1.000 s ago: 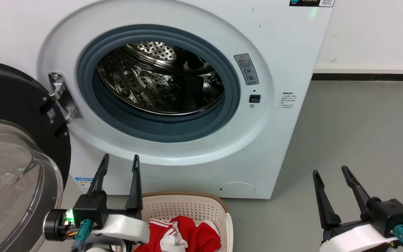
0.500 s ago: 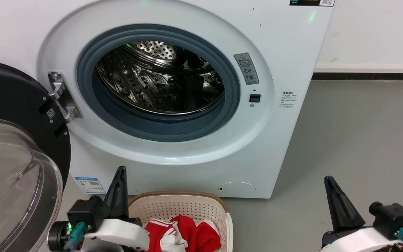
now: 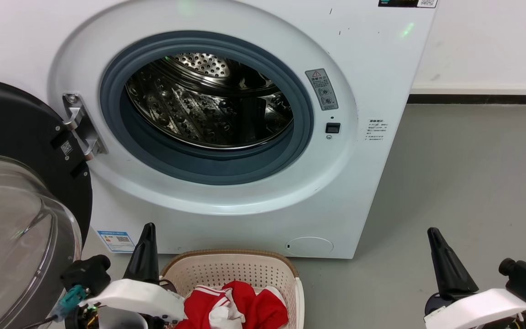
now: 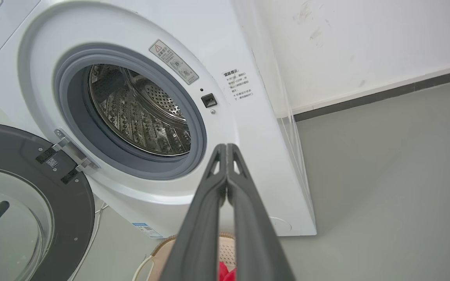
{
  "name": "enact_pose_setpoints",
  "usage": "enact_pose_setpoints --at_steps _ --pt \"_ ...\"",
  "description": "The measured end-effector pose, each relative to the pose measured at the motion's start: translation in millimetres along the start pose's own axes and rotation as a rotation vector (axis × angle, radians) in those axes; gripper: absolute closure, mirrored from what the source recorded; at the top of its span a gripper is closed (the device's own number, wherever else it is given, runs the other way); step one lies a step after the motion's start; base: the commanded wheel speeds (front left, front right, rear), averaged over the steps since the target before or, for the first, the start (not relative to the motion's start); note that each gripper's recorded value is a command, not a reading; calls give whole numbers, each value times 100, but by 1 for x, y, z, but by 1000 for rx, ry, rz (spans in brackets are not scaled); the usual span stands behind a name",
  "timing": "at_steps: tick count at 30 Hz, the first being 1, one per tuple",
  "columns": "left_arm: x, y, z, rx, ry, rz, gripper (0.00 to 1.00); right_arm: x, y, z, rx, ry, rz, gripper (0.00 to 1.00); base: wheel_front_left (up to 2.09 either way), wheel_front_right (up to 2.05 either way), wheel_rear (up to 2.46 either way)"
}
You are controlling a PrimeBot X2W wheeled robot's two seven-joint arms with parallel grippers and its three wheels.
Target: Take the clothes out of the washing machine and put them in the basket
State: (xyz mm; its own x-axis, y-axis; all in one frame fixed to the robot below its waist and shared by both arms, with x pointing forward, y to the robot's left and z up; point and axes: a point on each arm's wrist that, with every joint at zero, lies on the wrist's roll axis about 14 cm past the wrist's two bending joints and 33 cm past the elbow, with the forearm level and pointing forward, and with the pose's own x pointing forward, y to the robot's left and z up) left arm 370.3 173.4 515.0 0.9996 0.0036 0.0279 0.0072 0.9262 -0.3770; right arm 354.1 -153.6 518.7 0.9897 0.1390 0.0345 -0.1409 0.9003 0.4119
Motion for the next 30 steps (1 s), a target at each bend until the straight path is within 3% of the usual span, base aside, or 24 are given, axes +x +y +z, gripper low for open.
enact_pose_setpoints --at_steps 19,30 --pt "5 14 -7 -360 57 45 100 9 -16 1 350 -10 -45 100 0 0 0" --pt "6 18 -9 -507 71 59 100 12 -23 1 491 -16 -65 100 0 0 0"
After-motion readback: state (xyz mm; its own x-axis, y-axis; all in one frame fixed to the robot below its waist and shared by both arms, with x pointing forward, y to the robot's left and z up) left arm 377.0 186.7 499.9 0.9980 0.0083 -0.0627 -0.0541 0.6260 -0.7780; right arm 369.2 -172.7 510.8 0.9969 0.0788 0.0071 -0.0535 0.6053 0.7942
